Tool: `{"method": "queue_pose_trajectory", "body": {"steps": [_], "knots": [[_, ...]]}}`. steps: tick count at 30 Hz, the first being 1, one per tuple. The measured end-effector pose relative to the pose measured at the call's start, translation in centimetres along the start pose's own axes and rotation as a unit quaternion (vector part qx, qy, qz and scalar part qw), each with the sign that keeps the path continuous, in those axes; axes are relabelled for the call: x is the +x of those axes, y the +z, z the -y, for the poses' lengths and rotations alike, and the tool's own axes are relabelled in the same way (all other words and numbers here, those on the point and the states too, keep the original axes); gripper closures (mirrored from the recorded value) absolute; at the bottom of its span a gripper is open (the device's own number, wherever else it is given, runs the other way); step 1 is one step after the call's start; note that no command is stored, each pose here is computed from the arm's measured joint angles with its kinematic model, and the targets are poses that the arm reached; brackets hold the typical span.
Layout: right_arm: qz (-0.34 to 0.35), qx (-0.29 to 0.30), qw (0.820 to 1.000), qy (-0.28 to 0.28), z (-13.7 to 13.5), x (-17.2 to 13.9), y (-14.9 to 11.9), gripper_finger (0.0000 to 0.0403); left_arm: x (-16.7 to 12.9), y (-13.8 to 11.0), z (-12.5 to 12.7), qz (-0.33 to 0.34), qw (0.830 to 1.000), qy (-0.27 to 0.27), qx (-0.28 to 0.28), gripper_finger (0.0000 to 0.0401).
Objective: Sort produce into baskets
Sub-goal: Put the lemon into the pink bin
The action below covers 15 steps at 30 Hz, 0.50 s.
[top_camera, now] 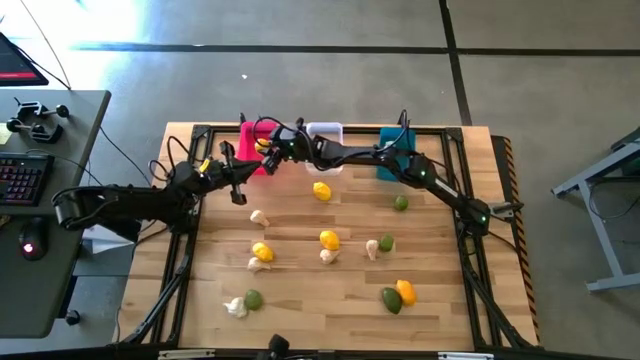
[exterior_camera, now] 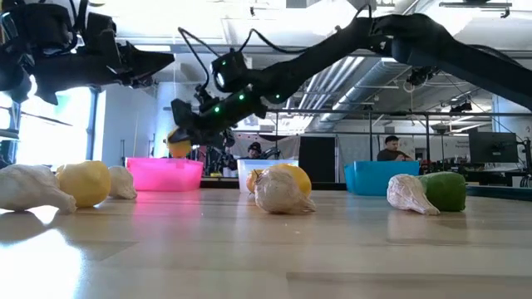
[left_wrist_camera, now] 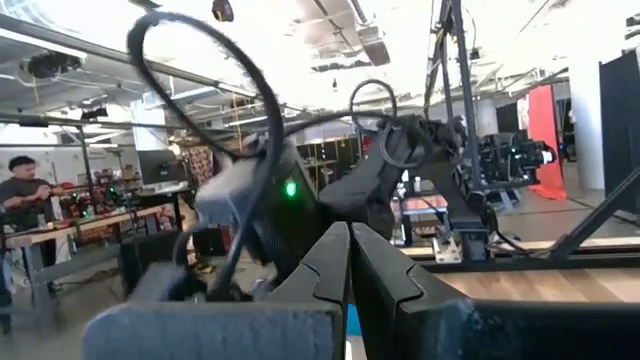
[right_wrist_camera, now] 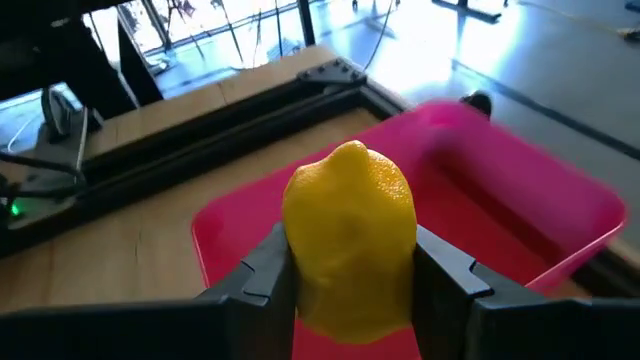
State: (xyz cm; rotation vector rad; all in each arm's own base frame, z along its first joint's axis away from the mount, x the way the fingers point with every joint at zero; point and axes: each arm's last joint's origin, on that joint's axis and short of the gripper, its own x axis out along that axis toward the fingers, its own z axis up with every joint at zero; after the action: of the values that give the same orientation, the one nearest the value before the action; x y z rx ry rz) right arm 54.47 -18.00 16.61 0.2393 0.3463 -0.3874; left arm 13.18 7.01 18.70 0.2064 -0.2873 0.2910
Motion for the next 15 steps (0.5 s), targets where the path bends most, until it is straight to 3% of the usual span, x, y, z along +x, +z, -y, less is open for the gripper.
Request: {"method": "queue_pose_trajectory", "body": {"steps": [6,15], "knots": [[-0.017,0.006,1.0,0.007,0.16,0.01,-0.24,0.0268,-0.21,0.07,-0.37,-0.005,1.0,0.011,0.002,0.0401],[-0.029,0.007,1.0,0.004,0.24,0.0,-0.44,0.0192,-0.38,-0.11,-0.65,-0.018,1.0,0.008,-0.02,0.0401]]}}
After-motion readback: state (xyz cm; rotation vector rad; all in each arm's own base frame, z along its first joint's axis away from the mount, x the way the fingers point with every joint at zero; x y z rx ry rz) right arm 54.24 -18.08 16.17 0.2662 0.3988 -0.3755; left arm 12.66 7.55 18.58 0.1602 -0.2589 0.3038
